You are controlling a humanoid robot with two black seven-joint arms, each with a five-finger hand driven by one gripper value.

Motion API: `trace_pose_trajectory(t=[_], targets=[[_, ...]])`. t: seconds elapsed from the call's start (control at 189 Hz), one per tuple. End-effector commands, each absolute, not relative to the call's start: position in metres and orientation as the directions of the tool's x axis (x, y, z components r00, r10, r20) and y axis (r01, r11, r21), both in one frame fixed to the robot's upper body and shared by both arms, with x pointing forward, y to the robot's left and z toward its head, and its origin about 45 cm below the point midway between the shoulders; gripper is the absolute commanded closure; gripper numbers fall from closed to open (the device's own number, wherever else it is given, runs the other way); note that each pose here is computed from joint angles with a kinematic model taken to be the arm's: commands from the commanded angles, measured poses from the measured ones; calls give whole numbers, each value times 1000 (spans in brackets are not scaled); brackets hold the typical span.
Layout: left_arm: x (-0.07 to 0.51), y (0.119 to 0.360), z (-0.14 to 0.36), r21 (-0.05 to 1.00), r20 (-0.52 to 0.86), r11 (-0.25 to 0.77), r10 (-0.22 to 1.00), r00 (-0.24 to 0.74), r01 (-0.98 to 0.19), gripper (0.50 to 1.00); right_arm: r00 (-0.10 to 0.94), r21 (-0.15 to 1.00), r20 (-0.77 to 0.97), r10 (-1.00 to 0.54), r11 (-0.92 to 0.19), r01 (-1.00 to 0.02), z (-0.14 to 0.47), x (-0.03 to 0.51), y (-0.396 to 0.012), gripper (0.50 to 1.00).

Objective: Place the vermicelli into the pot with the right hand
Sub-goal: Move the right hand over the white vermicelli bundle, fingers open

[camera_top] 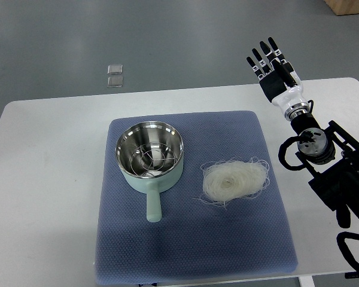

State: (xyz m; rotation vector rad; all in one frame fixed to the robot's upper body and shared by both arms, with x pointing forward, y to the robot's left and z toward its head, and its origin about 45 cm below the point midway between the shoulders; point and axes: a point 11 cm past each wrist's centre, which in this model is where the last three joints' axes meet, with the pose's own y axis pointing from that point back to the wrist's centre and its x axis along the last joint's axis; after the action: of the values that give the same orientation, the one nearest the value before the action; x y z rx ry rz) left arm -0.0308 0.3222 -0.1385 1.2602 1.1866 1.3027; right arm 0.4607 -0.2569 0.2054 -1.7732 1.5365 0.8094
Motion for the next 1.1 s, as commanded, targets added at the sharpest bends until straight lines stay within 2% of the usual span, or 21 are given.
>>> trace_pose_trajectory(t=[0.0, 0.212, 0.387, 0.504, 0.599, 0.647, 0.7, 0.774, 0.854, 0.891, 0.938, 1.002, 1.092], targets=[[-31, 321, -139, 996, 85, -85, 996, -35, 2, 500, 124, -75, -796, -592, -106, -992, 205, 461, -257, 572], [-31, 318, -139, 997, 77, -77, 996, -41, 2, 500, 130, -76, -791, -598, -115, -991, 207, 461, -255, 572], [-31, 317, -139, 998, 68, -68, 997, -39, 1, 500, 192, -68, -702, -686, -203, -977, 208, 461, -243, 572], [-30, 316, -139, 998, 65, -65, 997, -38, 1, 500, 333, -75, -469, -818, -339, -938, 230, 469, -234, 572], [-30, 316, -139, 998, 62, -62, 997, -35, 1, 500, 525, 9, -91, -847, -527, -850, 247, 470, -220, 572], [-30, 315, -139, 998, 60, -60, 998, -35, 1, 500, 632, 125, 194, -750, -620, -775, 251, 466, -211, 572], [-30, 314, -139, 998, 57, -57, 998, -32, 6, 500, 686, 245, 440, -579, -658, -712, 259, 463, -211, 572], [-28, 314, -139, 998, 56, -55, 998, -29, 16, 500, 715, 399, 635, -293, -669, -628, 274, 457, -210, 572], [-28, 314, -139, 998, 55, -54, 998, -29, 40, 500, 735, 549, 675, -56, -628, -552, 289, 455, -212, 572], [-29, 313, -139, 997, 54, -52, 998, -27, 52, 500, 750, 638, 660, 57, -569, -519, 291, 453, -218, 572], [-30, 312, -139, 997, 51, -49, 998, -27, 59, 500, 750, 698, 648, 133, -499, -514, 296, 455, -225, 570], [-30, 308, -139, 998, 37, -35, 999, -30, 60, 500, 749, 749, 627, 213, -430, -505, 300, 452, -230, 570], [-30, 306, -139, 998, 32, -31, 999, -30, 60, 500, 742, 759, 620, 253, -434, -486, 305, 446, -222, 570]])
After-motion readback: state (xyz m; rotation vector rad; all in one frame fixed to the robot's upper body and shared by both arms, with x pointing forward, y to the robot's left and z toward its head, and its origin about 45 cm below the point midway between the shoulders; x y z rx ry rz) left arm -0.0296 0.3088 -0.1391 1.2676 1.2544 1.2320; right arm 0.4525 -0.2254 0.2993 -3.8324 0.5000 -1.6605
